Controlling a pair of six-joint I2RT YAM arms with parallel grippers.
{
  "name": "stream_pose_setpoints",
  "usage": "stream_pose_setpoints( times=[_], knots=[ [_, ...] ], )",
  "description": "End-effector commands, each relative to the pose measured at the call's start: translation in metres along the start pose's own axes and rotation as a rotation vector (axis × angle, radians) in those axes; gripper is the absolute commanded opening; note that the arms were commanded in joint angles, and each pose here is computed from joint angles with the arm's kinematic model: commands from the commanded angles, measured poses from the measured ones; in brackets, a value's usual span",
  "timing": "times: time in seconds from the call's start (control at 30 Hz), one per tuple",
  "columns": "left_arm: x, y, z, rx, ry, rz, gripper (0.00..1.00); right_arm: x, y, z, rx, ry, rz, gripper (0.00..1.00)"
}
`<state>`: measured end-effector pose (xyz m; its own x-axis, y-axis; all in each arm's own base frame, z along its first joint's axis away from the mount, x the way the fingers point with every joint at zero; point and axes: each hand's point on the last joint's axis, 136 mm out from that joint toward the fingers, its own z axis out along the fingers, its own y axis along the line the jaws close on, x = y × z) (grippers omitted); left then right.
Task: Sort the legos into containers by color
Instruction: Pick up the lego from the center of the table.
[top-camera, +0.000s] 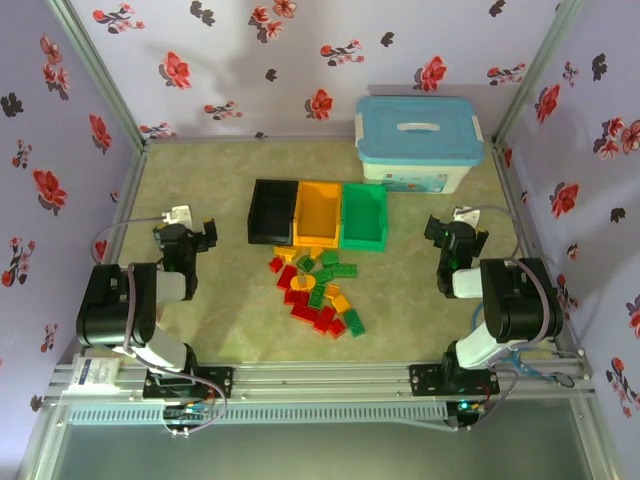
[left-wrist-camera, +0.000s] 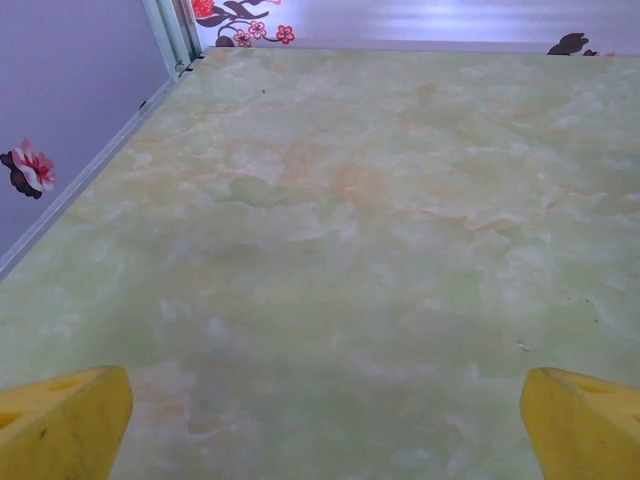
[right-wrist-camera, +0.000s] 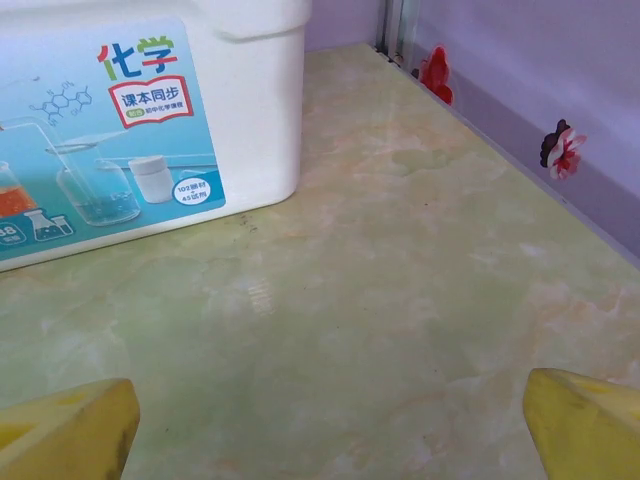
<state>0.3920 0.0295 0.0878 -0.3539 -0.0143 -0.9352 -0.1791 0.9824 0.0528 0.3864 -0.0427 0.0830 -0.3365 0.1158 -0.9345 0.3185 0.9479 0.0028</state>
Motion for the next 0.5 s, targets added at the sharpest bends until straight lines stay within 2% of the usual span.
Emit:
stream_pose_setpoints(
  times=[0.0,0.47],
  knots=[
    [-0.0090,-0.0018,0.0004,0.008,-0.022,0.004,1.00,-0.0053,0.0057,-0.0020,-0.031,-0.018,0.011,0.99],
    [-0.0089,-0.0017,0.0002,0.008,-0.022,0.004,1.00,-0.0062,0.0063,-0.0017,-0.033,-0.019,0.011,0.99]
  ],
)
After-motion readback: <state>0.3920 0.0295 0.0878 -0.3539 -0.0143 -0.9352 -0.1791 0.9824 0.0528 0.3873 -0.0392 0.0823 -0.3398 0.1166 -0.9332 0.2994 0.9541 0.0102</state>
